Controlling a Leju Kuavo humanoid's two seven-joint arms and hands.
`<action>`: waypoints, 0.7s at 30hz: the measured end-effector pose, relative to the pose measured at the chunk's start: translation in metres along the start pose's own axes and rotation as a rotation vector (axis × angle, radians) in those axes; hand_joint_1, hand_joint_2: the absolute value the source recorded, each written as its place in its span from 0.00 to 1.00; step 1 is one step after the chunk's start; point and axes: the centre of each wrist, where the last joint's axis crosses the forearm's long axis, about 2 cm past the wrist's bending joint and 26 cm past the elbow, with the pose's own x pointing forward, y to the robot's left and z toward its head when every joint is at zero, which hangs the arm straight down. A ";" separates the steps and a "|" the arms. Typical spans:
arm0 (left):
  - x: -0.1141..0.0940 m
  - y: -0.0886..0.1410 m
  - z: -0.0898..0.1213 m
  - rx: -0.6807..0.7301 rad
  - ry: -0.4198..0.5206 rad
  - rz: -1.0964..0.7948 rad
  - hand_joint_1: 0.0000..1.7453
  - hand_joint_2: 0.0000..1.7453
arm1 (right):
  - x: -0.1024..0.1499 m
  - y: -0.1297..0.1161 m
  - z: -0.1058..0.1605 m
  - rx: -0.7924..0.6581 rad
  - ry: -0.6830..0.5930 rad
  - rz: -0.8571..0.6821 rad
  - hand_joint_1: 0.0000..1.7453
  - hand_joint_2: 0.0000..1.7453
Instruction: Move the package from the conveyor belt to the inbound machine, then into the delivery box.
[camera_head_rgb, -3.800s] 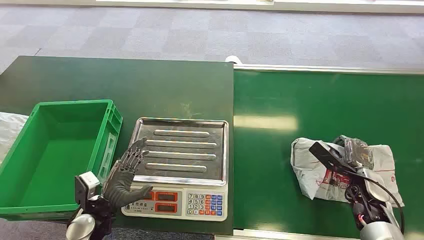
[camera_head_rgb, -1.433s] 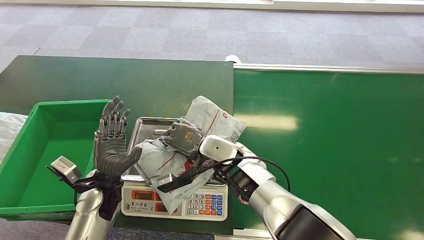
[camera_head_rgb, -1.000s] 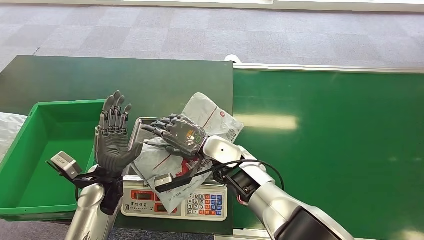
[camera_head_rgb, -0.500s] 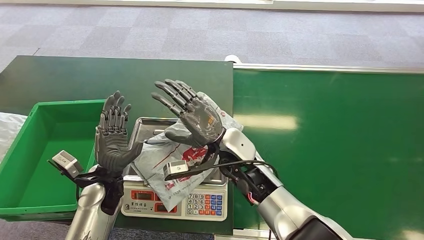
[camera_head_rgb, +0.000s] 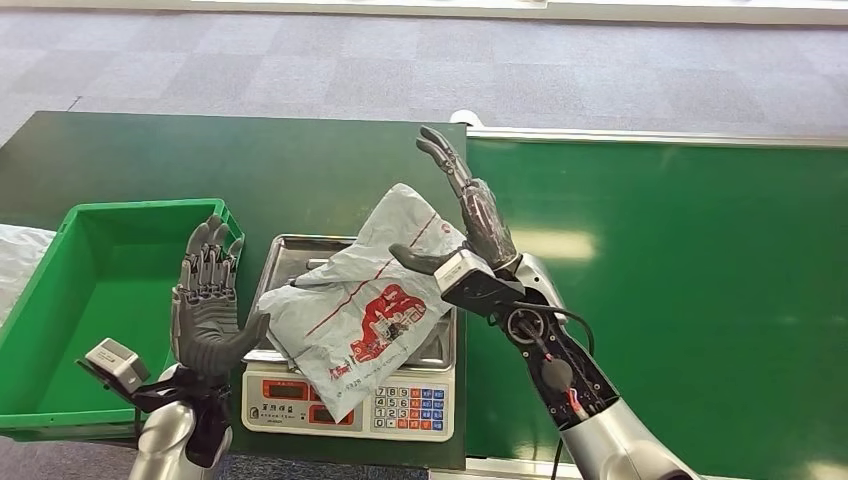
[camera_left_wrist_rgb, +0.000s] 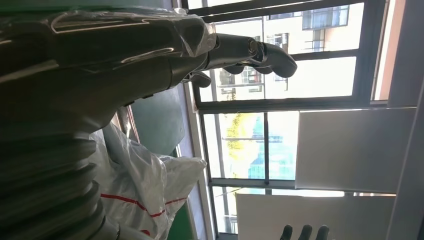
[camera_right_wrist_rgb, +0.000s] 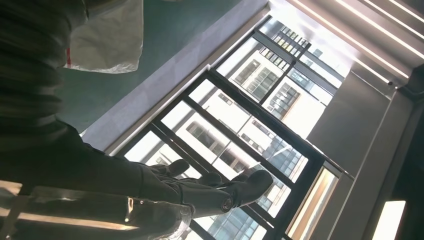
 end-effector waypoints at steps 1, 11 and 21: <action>0.000 0.000 0.001 0.001 0.000 -0.001 0.00 1.00 | 0.000 -0.001 0.001 -0.003 0.000 0.001 0.00 1.00; 0.002 0.003 0.002 0.007 0.000 -0.020 0.00 1.00 | -0.005 -0.014 0.010 -0.094 0.071 -0.055 0.00 1.00; 0.011 0.007 0.016 -0.091 0.019 -0.070 0.00 1.00 | -0.039 -0.049 0.112 -0.306 0.379 -0.254 0.00 1.00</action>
